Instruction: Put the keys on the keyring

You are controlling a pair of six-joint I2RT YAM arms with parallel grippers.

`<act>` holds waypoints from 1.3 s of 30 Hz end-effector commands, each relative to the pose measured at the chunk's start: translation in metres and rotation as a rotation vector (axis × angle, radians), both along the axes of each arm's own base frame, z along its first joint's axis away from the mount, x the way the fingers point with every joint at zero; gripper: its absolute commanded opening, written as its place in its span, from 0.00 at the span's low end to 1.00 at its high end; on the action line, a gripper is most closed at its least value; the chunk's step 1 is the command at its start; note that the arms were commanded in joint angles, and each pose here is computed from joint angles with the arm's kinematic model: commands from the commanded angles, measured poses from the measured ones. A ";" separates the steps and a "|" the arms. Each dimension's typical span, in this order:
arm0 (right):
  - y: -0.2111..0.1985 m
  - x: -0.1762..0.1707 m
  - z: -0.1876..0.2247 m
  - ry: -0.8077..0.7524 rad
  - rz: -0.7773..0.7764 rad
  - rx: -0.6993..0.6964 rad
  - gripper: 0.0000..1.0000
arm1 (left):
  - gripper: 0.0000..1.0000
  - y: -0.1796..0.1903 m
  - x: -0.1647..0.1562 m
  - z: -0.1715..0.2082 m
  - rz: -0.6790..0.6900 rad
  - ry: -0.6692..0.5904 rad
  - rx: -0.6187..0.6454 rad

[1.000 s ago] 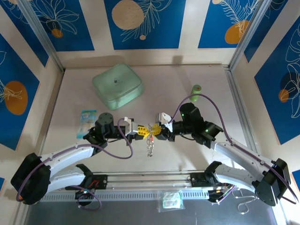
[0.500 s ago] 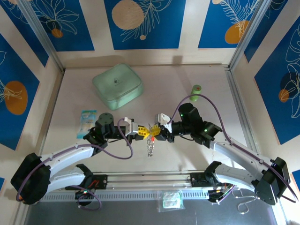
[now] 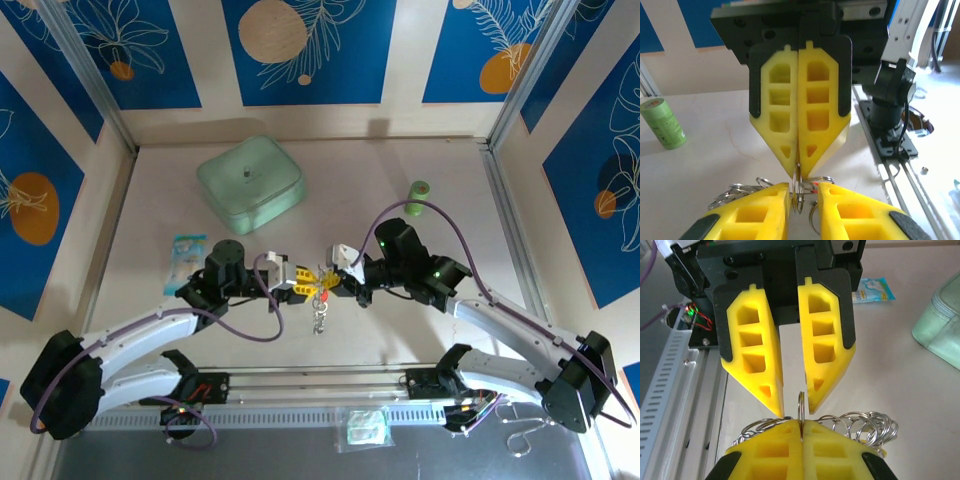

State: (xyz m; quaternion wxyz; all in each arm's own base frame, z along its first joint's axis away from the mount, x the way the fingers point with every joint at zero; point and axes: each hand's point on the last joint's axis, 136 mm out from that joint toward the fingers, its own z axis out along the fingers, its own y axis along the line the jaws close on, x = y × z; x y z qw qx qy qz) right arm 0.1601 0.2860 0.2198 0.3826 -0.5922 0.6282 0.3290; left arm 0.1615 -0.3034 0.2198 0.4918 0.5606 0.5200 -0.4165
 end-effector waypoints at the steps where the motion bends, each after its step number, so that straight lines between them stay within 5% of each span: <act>1: -0.002 -0.002 0.006 -0.039 0.032 -0.058 0.00 | 0.21 0.002 -0.002 -0.003 -0.005 -0.040 0.085; 10: 0.009 -0.007 0.003 -0.056 0.088 -0.133 0.00 | 0.11 -0.001 0.003 -0.006 -0.010 -0.039 0.134; 13: 0.010 -0.006 -0.003 -0.056 0.094 -0.183 0.00 | 0.01 0.000 0.003 -0.004 -0.007 -0.045 0.135; 17: 0.013 -0.005 0.008 -0.058 0.090 -0.119 0.00 | 0.00 0.000 0.001 -0.002 -0.007 -0.046 0.122; 20: 0.011 -0.002 0.013 -0.044 0.058 -0.042 0.21 | 0.00 0.000 -0.001 0.005 -0.013 -0.061 0.072; 24: 0.010 -0.002 0.008 -0.013 0.035 0.011 0.24 | 0.00 -0.001 -0.004 0.012 -0.018 -0.068 0.007; 32: 0.009 0.000 -0.003 0.006 0.008 0.019 0.19 | 0.00 -0.001 -0.007 0.011 -0.035 -0.059 -0.008; 39: 0.009 -0.004 0.000 0.007 0.028 0.030 0.00 | 0.00 -0.001 -0.006 0.010 -0.027 -0.055 -0.009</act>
